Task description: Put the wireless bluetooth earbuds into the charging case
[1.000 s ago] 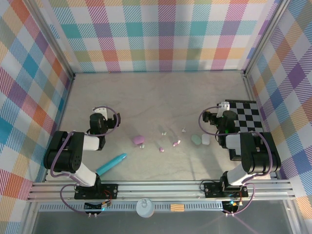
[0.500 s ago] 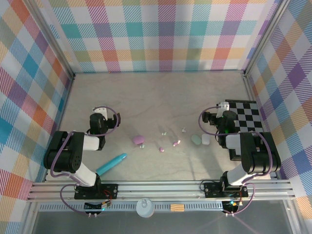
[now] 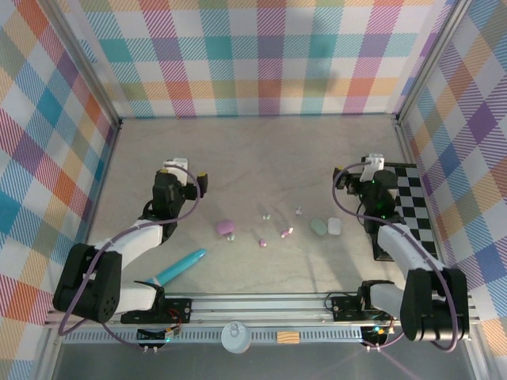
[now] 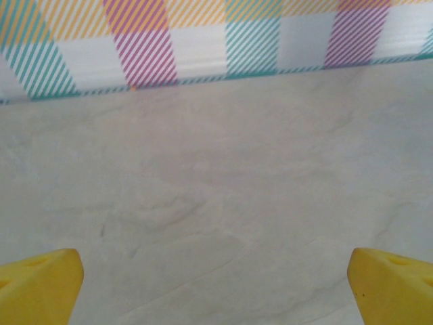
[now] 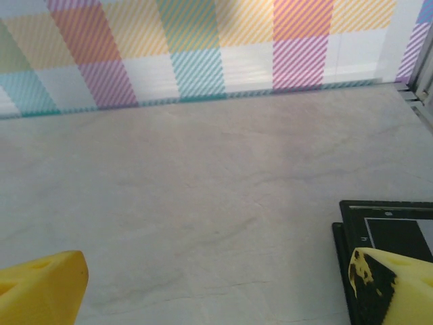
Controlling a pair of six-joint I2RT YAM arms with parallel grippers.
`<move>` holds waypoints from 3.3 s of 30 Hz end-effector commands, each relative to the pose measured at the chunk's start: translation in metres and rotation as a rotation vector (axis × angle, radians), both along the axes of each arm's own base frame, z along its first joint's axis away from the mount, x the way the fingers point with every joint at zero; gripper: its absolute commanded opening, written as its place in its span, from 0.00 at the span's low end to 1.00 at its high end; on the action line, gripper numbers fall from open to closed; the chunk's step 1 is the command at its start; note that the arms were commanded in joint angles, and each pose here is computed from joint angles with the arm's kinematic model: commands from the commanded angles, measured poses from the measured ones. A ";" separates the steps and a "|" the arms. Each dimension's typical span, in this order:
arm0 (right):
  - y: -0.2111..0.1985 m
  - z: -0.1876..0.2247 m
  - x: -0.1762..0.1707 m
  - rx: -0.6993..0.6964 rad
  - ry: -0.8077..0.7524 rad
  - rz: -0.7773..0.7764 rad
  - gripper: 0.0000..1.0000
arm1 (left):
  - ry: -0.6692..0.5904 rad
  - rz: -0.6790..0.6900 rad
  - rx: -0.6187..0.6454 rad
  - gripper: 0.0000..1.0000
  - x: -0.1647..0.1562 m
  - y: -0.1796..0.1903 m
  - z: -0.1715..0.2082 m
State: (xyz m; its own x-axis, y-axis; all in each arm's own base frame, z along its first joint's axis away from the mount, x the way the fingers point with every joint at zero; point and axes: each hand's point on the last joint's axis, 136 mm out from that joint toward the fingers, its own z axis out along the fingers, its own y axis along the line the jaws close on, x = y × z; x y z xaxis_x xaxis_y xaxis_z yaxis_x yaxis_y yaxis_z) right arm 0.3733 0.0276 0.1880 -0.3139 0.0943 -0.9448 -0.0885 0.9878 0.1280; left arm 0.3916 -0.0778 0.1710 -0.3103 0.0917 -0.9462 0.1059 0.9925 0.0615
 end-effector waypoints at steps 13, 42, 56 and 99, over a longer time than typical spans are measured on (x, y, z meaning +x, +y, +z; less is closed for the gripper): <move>0.208 -0.007 -0.097 -0.102 0.058 0.978 0.99 | 0.531 -0.239 -0.130 1.00 -0.052 -0.061 0.001; 0.399 -0.156 -0.119 -0.580 0.272 1.567 0.72 | 0.510 0.255 -0.551 1.00 -0.061 0.050 -0.010; 0.400 -0.163 -0.116 -0.602 0.301 1.574 0.57 | 0.500 0.231 -0.561 1.00 -0.059 0.046 -0.006; 0.372 -0.110 -0.102 -0.466 0.267 1.498 0.34 | 0.352 0.000 -0.481 1.00 -0.053 0.011 0.021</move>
State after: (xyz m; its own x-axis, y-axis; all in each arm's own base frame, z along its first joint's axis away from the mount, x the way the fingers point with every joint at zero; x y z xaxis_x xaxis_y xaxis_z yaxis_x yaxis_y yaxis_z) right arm 0.2662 0.4022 0.0399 0.0046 -0.7660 -0.6428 -0.9988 -0.0349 0.0344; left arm 0.3354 -0.0504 0.1656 -0.6749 -0.4076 -0.6151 -0.1184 0.8826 -0.4549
